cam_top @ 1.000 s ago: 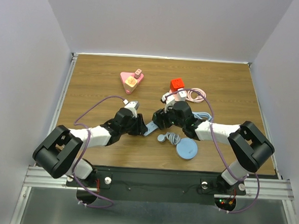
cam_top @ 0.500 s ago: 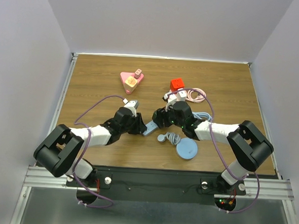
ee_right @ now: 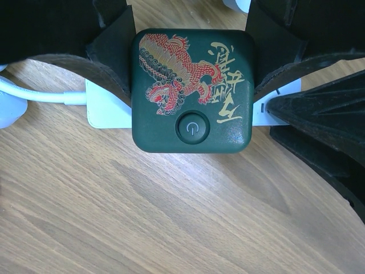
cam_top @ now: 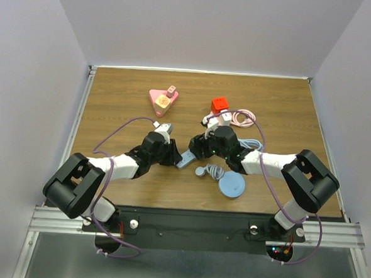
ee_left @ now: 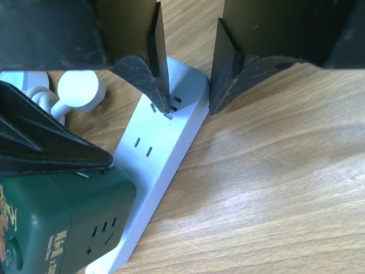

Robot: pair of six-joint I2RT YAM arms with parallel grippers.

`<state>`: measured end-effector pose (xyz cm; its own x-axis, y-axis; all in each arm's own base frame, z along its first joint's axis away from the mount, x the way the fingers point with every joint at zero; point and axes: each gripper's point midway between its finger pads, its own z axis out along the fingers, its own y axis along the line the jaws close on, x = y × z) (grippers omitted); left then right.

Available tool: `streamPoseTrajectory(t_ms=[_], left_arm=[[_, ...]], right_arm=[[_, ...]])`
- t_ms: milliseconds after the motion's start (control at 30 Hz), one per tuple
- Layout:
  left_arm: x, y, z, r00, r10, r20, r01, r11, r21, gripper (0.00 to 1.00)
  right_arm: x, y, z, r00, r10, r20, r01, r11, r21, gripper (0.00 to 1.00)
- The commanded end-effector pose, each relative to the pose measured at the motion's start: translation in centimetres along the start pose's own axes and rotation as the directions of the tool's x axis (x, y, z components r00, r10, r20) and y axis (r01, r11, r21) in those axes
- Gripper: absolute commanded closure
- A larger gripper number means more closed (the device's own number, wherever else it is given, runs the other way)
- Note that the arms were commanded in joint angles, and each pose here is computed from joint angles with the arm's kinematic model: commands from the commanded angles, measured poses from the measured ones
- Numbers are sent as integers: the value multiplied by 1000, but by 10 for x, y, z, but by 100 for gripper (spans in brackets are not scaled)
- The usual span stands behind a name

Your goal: Insert the plug

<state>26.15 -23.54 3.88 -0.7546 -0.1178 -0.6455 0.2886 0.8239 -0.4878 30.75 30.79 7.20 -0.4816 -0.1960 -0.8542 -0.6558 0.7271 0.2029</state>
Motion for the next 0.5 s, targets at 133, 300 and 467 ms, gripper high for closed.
streamPoseTrajectory(t_ms=[133,300,467], left_arm=[[25,17,6,996,10,-93,-16,998,-59,59],[25,17,5,996,9,-91,-15,998,-59,59],[25,17,7,996,10,-93,-16,998,-58,59]], right_arm=[[76,-16,-7,975,31,-218,-6,993,117,100],[75,-26,-9,975,73,-211,-31,980,195,99],[85,-21,-7,970,90,-224,-44,978,202,100]])
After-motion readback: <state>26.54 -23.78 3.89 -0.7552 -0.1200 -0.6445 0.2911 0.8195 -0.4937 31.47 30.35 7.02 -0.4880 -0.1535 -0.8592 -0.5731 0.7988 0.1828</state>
